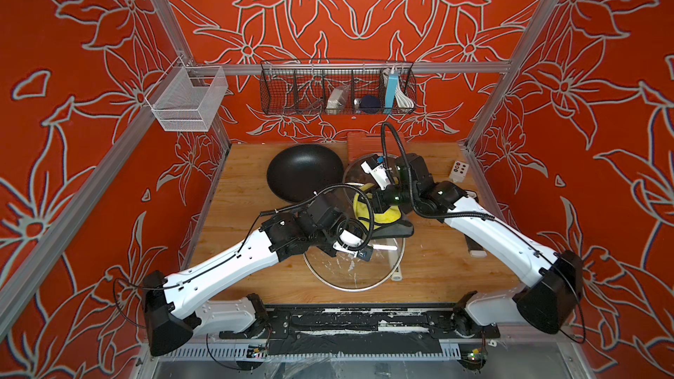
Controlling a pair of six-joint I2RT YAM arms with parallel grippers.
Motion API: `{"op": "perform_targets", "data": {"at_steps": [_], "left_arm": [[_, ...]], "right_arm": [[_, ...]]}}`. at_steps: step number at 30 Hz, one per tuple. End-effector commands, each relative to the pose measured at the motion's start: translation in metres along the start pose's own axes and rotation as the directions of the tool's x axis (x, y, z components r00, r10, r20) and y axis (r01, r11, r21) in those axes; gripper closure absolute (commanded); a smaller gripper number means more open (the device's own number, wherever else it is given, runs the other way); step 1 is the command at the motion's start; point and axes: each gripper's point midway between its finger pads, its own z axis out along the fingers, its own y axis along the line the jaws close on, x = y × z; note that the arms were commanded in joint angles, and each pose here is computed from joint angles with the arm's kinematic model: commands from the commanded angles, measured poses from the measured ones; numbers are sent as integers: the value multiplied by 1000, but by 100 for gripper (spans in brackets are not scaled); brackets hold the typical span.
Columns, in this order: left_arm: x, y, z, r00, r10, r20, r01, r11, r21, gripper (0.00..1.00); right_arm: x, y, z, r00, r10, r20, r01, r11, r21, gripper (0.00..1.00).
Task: Wipe the pot lid with a cloth
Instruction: Wipe the pot lid.
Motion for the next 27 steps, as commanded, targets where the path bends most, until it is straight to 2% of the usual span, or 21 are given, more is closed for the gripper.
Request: {"op": "perform_targets", "data": {"at_steps": [1,15,22,27], "left_arm": [[-38,69,-35,991,57,120,-24,965,-260,100],[-44,68,-34,988,56,145,-15,963,-270,100],[-43,66,-33,989,46,143,-6,963,-268,100],[-39,66,-34,990,28,135,10,962,-272,100]], "right_arm": [[-28,10,8,997,-42,72,43,999,-7,100],[-59,43,61,993,-90,82,98,989,-106,100],[-61,45,70,992,-102,69,109,988,-112,100],[-60,40,63,990,-125,61,129,990,-61,100]]}}
